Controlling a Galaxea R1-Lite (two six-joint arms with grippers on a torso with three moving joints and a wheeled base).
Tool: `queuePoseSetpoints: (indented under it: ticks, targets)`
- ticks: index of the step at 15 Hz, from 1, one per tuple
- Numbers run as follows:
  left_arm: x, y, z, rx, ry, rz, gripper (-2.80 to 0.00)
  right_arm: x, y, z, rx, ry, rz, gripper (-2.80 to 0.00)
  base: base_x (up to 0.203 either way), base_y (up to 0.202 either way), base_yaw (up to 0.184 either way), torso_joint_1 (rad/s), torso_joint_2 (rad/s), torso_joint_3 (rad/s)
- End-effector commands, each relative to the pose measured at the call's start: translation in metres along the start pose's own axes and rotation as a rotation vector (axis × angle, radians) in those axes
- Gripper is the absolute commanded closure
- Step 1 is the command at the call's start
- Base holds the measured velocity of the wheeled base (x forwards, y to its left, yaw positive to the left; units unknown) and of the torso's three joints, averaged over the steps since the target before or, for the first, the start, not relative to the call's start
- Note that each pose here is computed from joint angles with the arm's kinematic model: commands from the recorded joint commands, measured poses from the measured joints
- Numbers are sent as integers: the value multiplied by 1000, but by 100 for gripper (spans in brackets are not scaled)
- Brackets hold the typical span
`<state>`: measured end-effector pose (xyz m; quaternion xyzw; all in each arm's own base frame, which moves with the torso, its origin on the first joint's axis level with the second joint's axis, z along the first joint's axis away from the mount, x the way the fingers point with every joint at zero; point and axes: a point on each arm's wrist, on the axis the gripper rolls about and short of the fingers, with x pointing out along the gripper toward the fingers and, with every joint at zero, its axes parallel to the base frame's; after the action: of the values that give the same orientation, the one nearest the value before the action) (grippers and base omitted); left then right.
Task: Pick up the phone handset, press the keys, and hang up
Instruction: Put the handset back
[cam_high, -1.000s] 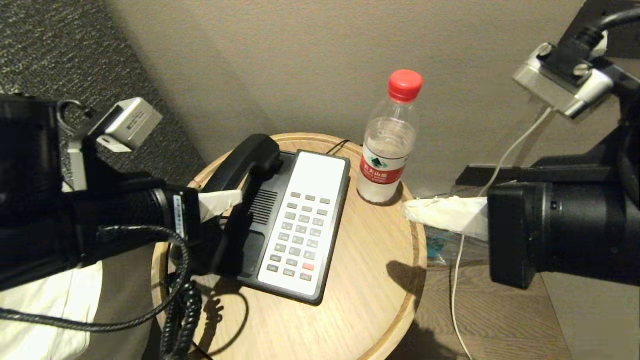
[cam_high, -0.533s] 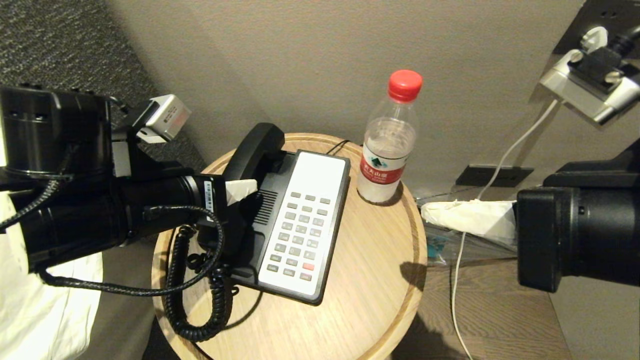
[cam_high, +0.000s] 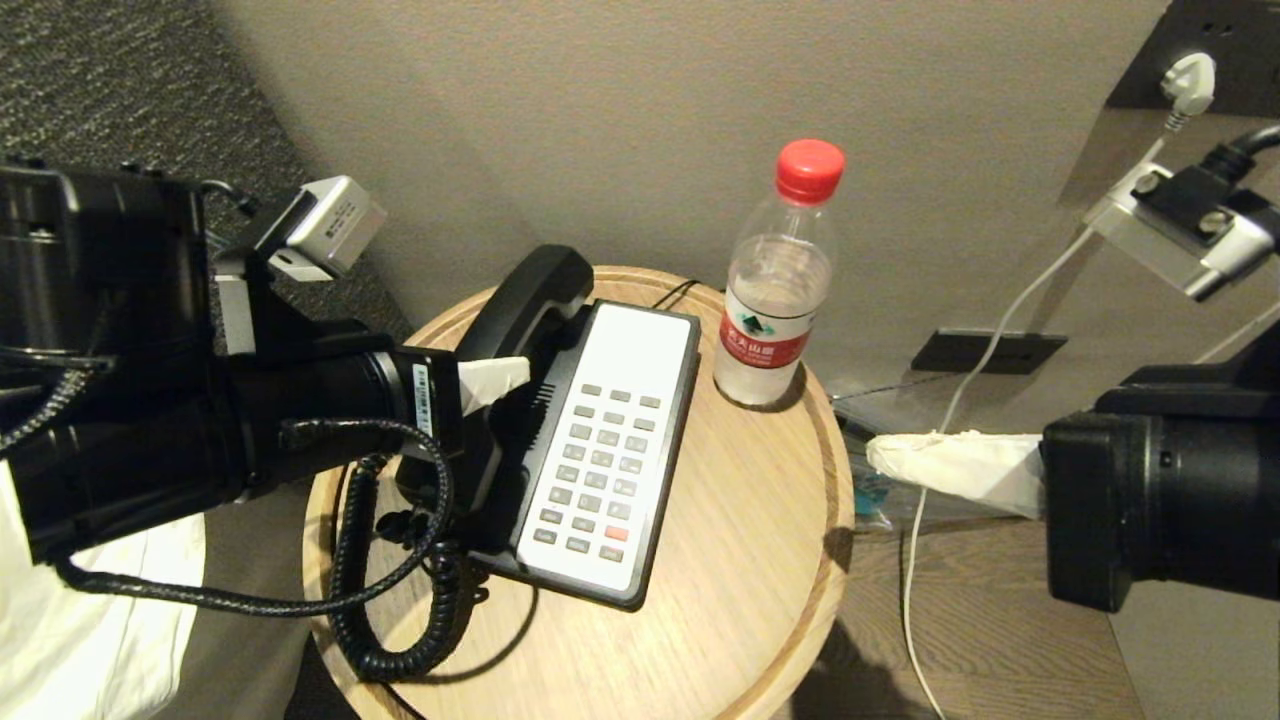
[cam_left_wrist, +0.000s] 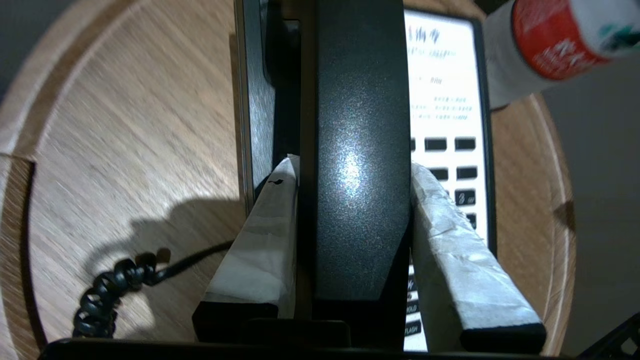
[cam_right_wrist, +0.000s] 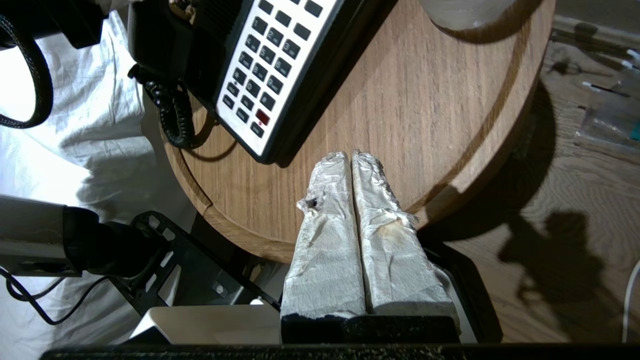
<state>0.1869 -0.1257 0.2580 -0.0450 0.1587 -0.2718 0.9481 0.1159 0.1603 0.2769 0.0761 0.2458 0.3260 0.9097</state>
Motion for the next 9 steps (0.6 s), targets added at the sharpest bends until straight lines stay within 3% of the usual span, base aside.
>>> queuePoseSetpoints:
  ticks: [1, 9]
  targets:
    - [1, 0, -7, 0, 24, 1, 0, -2, -2, -1, 5, -3, -6, 0, 0, 0, 0, 0, 0, 0]
    - [10, 3, -24, 24, 93, 15, 0, -2, -3, -2, 7, 1, -8, 0, 0, 0, 0, 0, 0, 0]
